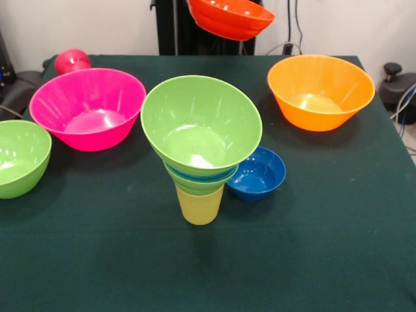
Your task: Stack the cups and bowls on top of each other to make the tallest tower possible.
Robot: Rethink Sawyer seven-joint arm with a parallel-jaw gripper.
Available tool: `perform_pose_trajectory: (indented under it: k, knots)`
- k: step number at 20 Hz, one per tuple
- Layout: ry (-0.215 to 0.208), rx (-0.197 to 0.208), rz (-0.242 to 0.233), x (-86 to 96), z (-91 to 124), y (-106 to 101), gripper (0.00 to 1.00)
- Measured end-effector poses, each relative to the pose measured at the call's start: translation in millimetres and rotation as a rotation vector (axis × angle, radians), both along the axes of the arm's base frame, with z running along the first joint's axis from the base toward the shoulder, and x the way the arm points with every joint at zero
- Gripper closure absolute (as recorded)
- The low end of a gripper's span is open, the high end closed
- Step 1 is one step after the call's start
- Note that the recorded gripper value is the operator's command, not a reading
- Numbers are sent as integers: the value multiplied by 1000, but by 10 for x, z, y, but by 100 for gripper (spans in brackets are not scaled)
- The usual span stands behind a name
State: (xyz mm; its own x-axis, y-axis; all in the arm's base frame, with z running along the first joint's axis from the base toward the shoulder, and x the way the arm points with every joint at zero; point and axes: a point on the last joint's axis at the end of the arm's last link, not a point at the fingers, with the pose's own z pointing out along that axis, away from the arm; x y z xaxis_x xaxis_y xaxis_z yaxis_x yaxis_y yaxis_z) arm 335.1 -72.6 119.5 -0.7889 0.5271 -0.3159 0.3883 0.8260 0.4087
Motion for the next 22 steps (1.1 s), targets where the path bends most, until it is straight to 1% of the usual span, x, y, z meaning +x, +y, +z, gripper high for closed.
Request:
perform_pose_trajectory:
  k: [2,3,6,8,10,11,12,16,19,22]
  knots:
    - [-2,6,-4,81,8,-15,100]
    - [-3,14,-11,204,23,-35,100]
    - [0,28,-16,358,43,-48,100]
    - [2,46,-17,520,75,-51,100]
    - [2,55,-20,609,94,-56,100]
    - [1,64,-27,724,116,-76,100]
    - [1,68,-31,774,123,-88,100]
    - [1,70,-40,995,168,-180,100]
    - [0,62,-47,1145,214,-284,100]
    - [-4,46,-57,1320,270,-436,100]
